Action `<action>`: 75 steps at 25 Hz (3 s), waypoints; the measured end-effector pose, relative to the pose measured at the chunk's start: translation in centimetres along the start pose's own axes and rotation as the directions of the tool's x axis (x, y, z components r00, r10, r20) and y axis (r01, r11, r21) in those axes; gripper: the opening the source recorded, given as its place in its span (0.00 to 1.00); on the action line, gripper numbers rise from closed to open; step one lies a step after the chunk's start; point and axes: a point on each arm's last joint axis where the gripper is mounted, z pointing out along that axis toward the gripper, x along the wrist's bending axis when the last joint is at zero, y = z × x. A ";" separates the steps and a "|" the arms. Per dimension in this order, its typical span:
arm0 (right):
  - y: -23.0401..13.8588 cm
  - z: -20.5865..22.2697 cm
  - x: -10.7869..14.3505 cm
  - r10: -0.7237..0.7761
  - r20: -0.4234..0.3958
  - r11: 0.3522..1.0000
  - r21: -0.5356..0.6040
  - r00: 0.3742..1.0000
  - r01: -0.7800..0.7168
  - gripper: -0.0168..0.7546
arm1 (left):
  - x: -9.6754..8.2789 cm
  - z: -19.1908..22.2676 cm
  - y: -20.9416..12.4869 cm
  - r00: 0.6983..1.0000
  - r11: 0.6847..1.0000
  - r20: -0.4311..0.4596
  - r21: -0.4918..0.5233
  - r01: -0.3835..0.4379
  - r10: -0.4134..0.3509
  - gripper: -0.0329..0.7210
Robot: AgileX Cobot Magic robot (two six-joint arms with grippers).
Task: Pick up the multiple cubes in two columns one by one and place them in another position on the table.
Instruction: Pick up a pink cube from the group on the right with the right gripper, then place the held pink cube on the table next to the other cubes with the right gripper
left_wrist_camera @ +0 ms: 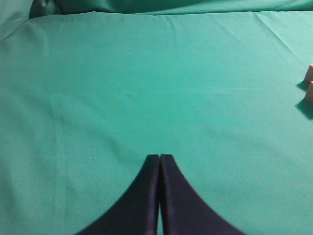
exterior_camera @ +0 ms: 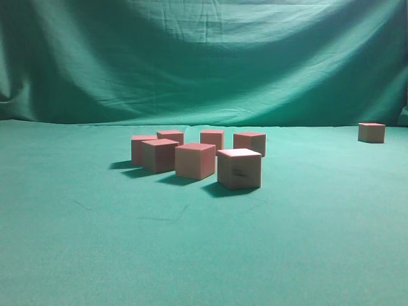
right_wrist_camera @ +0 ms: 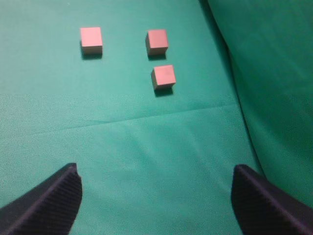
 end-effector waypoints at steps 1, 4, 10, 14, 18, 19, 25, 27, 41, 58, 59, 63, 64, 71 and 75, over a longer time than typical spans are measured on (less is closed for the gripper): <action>0.1 0.5 -0.7 0.010 0.005 1.000 0.019 1.000 -0.010 0.77 | 0.0 0.0 0.0 1.000 1.000 0.000 0.000 0.000 0.000 0.04; 0.5 2.6 -2.1 0.014 -0.024 0.997 0.082 1.000 -0.012 0.77 | 0.0 0.0 0.0 1.000 1.000 0.000 0.000 0.000 0.000 0.04; 1.4 8.7 -3.4 0.024 -0.099 0.981 0.192 0.995 -0.005 0.77 | 0.0 0.0 0.0 1.000 1.000 0.000 0.000 0.000 0.000 0.04; 1.8 13.5 -4.2 0.039 -0.087 0.971 0.236 0.995 -0.017 0.77 | 0.0 0.0 0.0 1.000 1.000 0.000 0.000 0.000 0.000 0.04; 1.6 18.4 -4.0 -0.012 -0.092 0.960 0.277 0.996 0.037 0.77 | 0.0 0.0 0.0 1.000 1.000 0.000 0.000 0.000 0.000 0.04; 1.5 19.4 -3.8 -0.025 -0.097 0.957 0.284 0.995 0.051 0.77 | 0.0 0.0 0.0 1.000 1.000 0.000 0.000 0.000 0.000 0.04; 3.2 23.9 -3.3 -0.067 -0.089 0.956 0.280 0.994 0.090 0.77 | 0.0 0.0 0.0 1.000 1.000 0.000 0.000 0.000 0.000 0.04; 4.1 25.0 -3.2 -0.067 -0.086 0.959 0.270 0.994 0.088 0.77 | 0.0 0.0 0.0 1.000 1.000 0.000 0.000 0.000 0.000 0.04; 4.7 30.0 -1.8 -0.032 -0.129 0.946 0.316 0.991 0.072 0.77 | 0.0 0.0 0.0 1.000 1.000 0.000 0.000 0.000 0.000 0.04; 4.5 29.5 -1.5 0.005 -0.169 0.932 0.359 0.986 0.056 0.39 | 0.0 0.0 0.0 1.000 1.000 0.000 0.000 0.000 0.000 0.04; 4.5 29.2 -1.4 0.019 -0.179 0.929 0.367 0.984 0.049 0.39 | 0.0 0.0 0.0 1.000 1.000 0.000 0.000 0.000 0.000 0.04; 5.3 26.2 -1.2 0.036 -0.207 0.935 0.352 0.978 0.040 0.39 | 0.0 0.0 0.0 1.000 1.000 0.000 0.000 0.000 0.000 0.04; 5.6 25.0 -1.1 0.032 -0.212 0.938 0.344 0.977 0.044 0.39 | 0.0 0.0 0.0 1.000 1.000 0.000 0.000 0.000 0.000 0.04; 6.9 15.2 2.8 -0.053 -0.316 0.962 0.237 0.947 0.133 0.39 | 0.0 0.0 0.0 1.000 1.000 0.000 0.000 0.000 0.000 0.04; 6.8 9.0 6.0 -0.167 -0.373 0.969 0.108 0.913 0.222 0.39 | 0.0 0.0 0.0 1.000 1.000 0.000 0.000 0.000 0.000 0.04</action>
